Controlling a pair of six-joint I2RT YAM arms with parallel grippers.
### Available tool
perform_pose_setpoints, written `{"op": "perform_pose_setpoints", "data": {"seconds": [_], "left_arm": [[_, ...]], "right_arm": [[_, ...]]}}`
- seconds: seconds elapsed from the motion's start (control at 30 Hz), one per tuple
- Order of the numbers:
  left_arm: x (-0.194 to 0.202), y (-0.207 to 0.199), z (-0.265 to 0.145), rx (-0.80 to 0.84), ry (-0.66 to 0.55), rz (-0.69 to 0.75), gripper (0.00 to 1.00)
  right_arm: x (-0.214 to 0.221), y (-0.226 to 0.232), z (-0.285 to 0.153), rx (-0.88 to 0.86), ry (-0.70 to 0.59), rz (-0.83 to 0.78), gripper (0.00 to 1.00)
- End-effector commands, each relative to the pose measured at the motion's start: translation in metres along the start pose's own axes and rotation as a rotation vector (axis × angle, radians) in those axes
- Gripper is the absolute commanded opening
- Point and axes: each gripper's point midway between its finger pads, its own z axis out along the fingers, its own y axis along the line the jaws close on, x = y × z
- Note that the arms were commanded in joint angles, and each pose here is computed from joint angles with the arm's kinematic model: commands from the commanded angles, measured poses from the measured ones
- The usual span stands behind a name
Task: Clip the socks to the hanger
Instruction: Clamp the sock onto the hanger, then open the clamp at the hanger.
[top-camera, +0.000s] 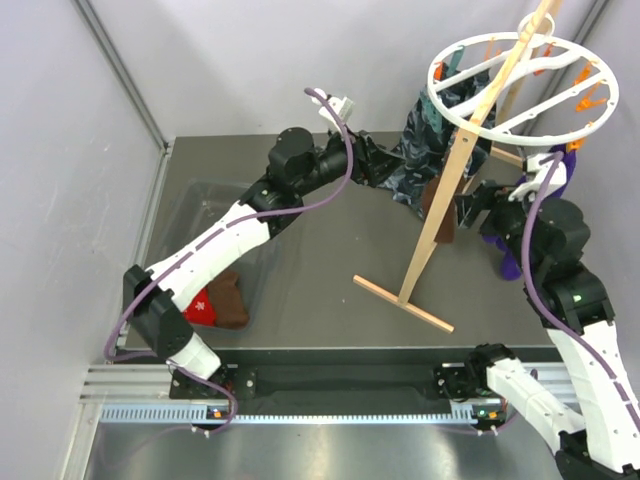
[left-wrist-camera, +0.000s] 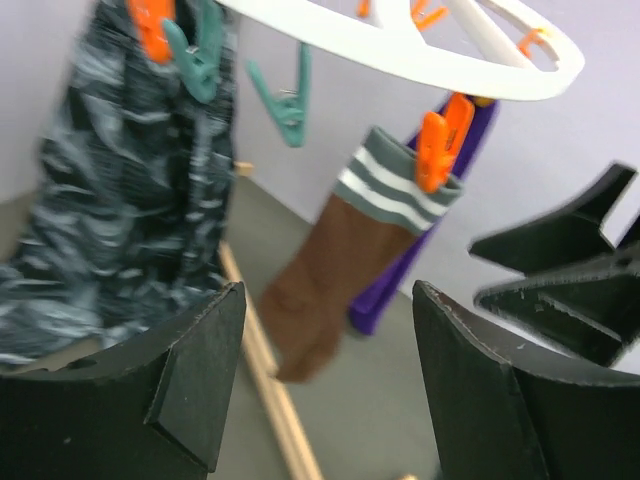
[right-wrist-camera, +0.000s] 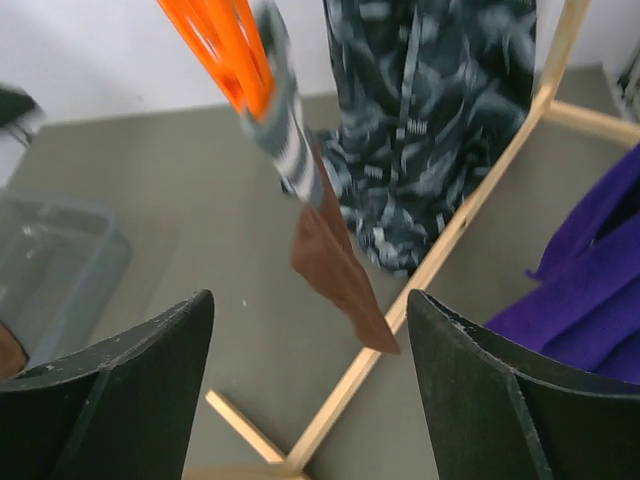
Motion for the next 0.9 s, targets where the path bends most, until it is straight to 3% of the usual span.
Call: {"op": "perform_pose_setpoints", "data": {"seconds": [0.0,0.13,0.3,0.37,0.4,0.5,0.57,0.77,0.87], "left_arm": [[-0.023,0.022,-0.009,-0.104,-0.112,0.172,0.72],[-0.034,0.022,0.002,-0.013,-0.281,0.303,0.61],[-0.026,0.029,0.032,0.159,-0.248,0.277,0.53],[-0.028,0.021,0.038,0.256,-0.266,0.281,0.54],[-0.027,0.021,0.041,0.273,-0.267,0.287,0.6],[-0.033,0.031,0.058,0.26,-0.292,0.326,0.67],[-0.02,0.042,0.071,0.277,-0.263,0.312,0.67],[-0.031,0.042,0.095,0.352,-0.326,0.291,0.69],[-0.034,0.046,0.107,0.348,-0.333,0.285,0.62]], "right_arm": [[0.015,0.002,-0.004,-0.02,0.021,0.025,0.75],[0.008,0.024,-0.02,-0.141,0.003,0.076,0.7],[0.0,0.036,-0.033,-0.2,0.023,0.1,0.66],[0.003,0.031,-0.036,-0.173,0.031,0.096,0.66],[0.004,0.03,-0.037,-0.171,0.032,0.094,0.65],[0.004,0.031,-0.042,-0.18,0.033,0.096,0.63],[0.001,0.032,-0.047,-0.19,0.027,0.098,0.62],[0.0,0.03,-0.059,-0.192,0.005,0.094,0.6],[0.0,0.03,-0.058,-0.194,0.0,0.092,0.59]]}}
